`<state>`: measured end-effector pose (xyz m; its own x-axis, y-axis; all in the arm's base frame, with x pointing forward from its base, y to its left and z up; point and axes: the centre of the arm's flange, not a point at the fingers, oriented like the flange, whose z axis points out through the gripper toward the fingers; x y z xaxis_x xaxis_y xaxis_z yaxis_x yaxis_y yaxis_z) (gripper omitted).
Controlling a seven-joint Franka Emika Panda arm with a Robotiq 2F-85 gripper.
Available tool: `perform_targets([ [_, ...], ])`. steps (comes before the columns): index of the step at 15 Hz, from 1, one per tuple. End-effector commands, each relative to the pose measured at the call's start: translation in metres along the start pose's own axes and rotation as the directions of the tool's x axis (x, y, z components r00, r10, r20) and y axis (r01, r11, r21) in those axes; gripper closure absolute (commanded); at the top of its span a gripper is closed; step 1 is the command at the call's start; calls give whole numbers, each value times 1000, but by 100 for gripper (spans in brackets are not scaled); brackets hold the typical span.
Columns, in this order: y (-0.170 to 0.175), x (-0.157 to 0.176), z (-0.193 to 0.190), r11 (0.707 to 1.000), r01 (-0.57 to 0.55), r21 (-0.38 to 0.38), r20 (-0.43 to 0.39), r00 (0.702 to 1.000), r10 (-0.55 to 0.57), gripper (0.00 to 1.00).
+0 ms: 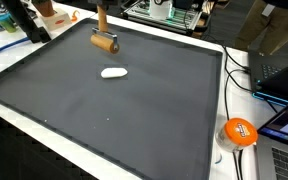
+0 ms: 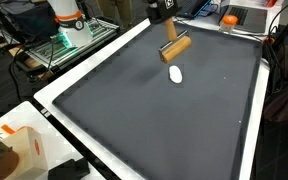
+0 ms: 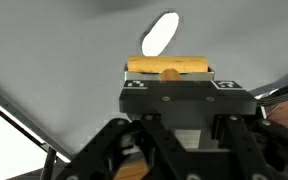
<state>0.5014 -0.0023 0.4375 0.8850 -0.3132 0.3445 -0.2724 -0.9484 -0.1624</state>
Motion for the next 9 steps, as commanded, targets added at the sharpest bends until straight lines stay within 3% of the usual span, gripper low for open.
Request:
perform_targets([
  [1, 9, -26, -7, 998, -35, 43, -71, 997, 38, 78],
  [8, 14, -50, -9, 990, -50, 132, -174, 982, 73, 78],
  [9, 8, -33, 0, 995, -56, 89, -144, 987, 68, 78],
])
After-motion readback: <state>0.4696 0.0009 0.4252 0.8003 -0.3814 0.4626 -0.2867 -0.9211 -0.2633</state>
